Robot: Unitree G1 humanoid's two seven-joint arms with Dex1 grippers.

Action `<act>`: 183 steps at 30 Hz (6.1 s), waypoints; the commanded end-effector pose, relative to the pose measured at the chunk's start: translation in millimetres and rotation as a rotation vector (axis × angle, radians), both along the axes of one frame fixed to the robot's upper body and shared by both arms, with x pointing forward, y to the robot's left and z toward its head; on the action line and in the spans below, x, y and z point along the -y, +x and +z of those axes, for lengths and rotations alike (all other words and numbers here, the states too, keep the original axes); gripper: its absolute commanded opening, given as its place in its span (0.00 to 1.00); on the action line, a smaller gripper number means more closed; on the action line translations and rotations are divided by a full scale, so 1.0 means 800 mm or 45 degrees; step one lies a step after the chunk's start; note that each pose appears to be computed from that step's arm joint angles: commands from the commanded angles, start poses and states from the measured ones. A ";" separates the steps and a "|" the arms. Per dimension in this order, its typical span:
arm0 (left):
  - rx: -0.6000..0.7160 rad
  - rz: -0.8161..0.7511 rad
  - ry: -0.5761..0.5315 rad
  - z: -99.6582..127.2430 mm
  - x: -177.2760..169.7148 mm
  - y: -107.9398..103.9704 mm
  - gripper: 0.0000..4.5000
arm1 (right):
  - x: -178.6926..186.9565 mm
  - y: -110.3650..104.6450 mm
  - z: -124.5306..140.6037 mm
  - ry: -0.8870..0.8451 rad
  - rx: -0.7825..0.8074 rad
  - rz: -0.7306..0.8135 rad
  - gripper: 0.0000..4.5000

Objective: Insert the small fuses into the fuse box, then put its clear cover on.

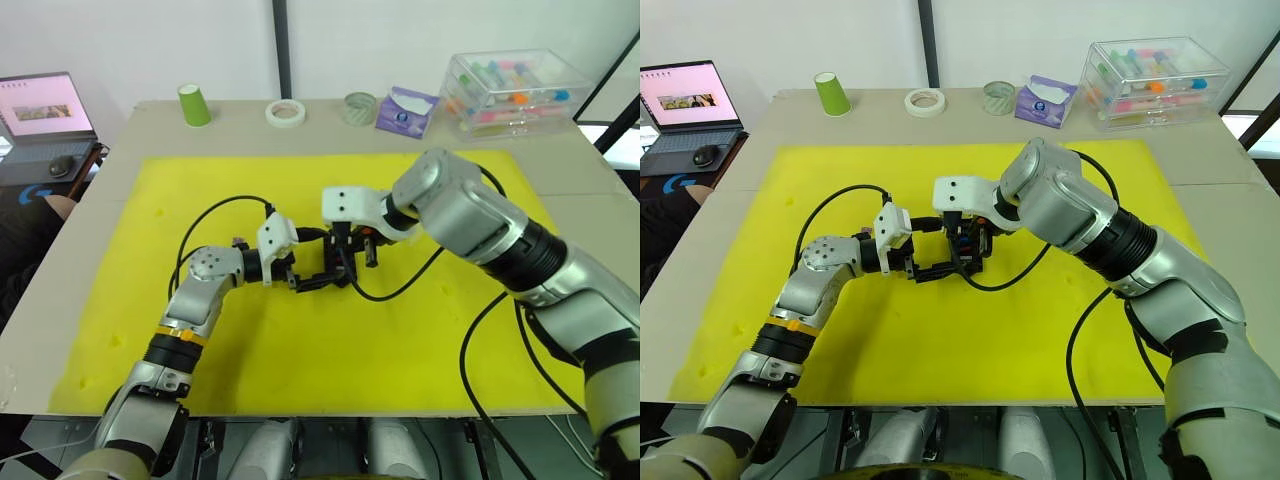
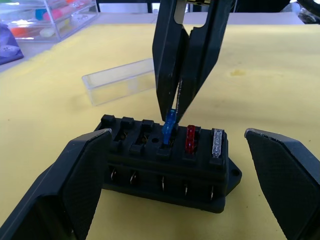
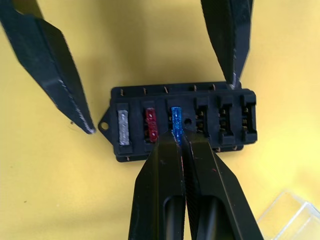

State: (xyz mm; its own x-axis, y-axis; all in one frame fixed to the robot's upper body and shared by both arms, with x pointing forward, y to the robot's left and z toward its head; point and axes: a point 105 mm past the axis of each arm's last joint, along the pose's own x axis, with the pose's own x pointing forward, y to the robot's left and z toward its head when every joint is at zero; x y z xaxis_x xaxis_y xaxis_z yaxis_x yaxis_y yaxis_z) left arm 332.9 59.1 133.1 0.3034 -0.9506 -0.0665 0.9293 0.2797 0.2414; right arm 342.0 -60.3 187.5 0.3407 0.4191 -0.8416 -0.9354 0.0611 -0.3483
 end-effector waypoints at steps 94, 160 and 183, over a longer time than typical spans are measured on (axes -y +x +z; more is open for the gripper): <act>0.039 -0.001 -0.011 0.011 0.004 0.005 1.00 | -0.009 -0.004 0.015 0.074 -0.040 0.074 0.14; 0.008 -0.038 0.008 0.009 0.007 0.003 1.00 | 0.019 -0.003 -0.039 0.410 -0.126 -0.056 0.00; 0.058 -0.074 0.009 0.027 -0.007 -0.008 1.00 | 0.001 -0.012 0.021 0.635 -0.085 -0.041 0.00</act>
